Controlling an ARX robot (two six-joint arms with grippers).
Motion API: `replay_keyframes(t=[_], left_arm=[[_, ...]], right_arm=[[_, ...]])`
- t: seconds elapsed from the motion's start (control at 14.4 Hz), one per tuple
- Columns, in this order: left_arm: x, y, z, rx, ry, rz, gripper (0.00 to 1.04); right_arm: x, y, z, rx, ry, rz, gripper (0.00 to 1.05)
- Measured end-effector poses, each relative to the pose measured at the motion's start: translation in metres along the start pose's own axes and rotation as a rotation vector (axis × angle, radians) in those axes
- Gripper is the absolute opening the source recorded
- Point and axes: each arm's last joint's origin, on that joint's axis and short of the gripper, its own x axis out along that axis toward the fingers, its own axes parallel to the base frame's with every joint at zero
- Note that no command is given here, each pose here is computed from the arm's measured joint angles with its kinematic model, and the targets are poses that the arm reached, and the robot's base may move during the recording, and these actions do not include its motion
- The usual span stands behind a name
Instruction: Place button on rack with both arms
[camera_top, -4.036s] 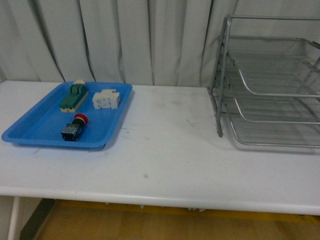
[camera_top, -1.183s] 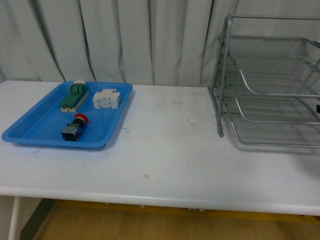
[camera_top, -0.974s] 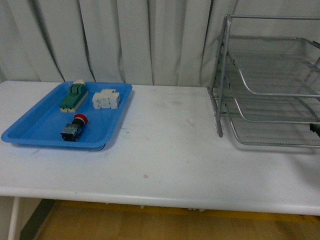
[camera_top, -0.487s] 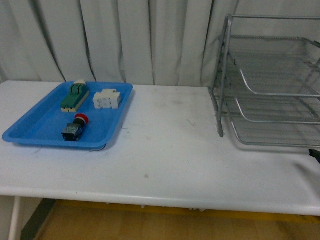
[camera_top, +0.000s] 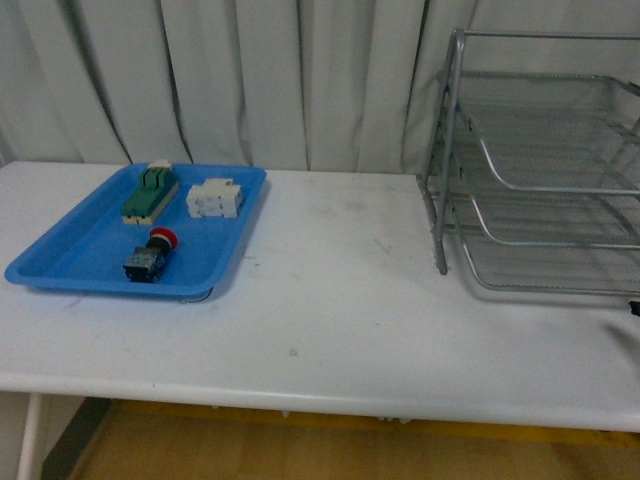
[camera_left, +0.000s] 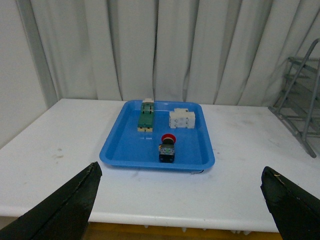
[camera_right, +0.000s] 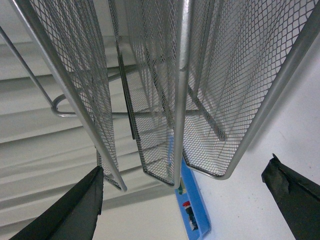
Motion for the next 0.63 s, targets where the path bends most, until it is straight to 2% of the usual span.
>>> replay_keyframes(t=[0.56,0.63], left_arm=[[0.0,0.0,0.0,0.0,0.0,0.0,0.98],[0.0,0.0,0.0,0.0,0.0,0.0,0.98]], right_arm=[[0.018,-0.009,0.017,-0.091,-0.035,0.007,0.98],[0.021,-0.011,0.019,-0.093,-0.04,0.009,0.95]])
